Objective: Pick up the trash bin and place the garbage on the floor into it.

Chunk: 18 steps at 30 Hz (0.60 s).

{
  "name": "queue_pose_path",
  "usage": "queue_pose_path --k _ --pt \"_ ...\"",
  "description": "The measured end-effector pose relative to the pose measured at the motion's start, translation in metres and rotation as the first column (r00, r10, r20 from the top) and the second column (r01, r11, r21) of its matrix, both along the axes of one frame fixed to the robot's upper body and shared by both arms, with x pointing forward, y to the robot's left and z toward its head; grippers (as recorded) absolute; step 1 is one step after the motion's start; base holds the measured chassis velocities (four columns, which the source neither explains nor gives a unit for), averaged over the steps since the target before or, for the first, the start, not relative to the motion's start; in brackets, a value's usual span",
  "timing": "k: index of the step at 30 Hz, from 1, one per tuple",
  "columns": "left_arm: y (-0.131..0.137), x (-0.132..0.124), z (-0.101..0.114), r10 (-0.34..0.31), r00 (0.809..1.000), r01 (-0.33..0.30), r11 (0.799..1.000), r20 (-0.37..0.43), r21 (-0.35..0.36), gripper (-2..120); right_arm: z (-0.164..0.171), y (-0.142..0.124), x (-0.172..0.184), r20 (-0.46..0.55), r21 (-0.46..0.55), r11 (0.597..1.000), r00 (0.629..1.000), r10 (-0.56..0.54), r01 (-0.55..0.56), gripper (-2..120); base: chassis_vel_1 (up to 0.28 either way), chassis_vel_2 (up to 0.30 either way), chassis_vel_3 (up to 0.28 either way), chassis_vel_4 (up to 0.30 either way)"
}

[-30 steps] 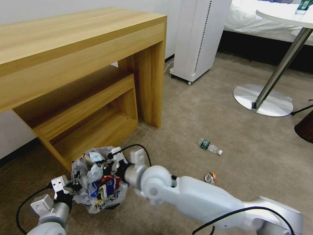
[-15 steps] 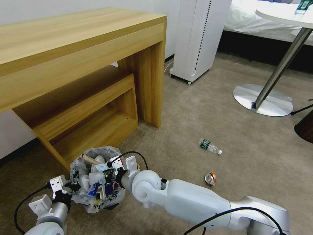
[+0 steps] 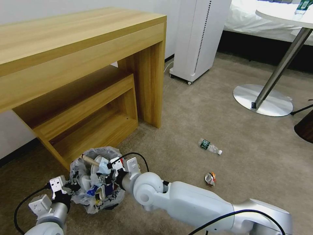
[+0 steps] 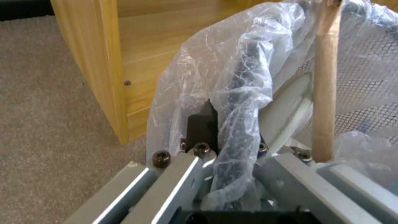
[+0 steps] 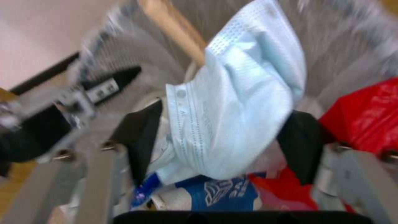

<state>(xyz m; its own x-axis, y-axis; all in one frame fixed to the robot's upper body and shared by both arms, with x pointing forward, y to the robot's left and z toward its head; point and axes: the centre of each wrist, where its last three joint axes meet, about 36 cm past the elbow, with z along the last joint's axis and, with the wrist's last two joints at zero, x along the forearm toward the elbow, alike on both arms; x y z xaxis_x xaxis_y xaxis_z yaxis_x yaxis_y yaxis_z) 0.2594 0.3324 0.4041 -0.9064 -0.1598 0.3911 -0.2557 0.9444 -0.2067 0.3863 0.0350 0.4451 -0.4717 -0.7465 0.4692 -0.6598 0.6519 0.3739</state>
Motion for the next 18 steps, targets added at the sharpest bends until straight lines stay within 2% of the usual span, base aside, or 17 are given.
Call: queue_pose_path --k 7,18 --pt "0.000 -0.002 -0.001 0.003 1.000 -0.003 1.000 -0.005 0.002 1 0.017 -0.013 0.003 0.048 0.061 0.998 0.999 -0.013 0.010 98 0.000 0.000 0.000 0.000" --pt "-0.002 -0.002 -0.002 0.005 1.000 -0.005 1.000 -0.004 -0.001 1 0.022 -0.018 0.003 0.067 0.083 0.996 0.998 -0.017 0.011 100 0.000 0.000 0.000 0.000"
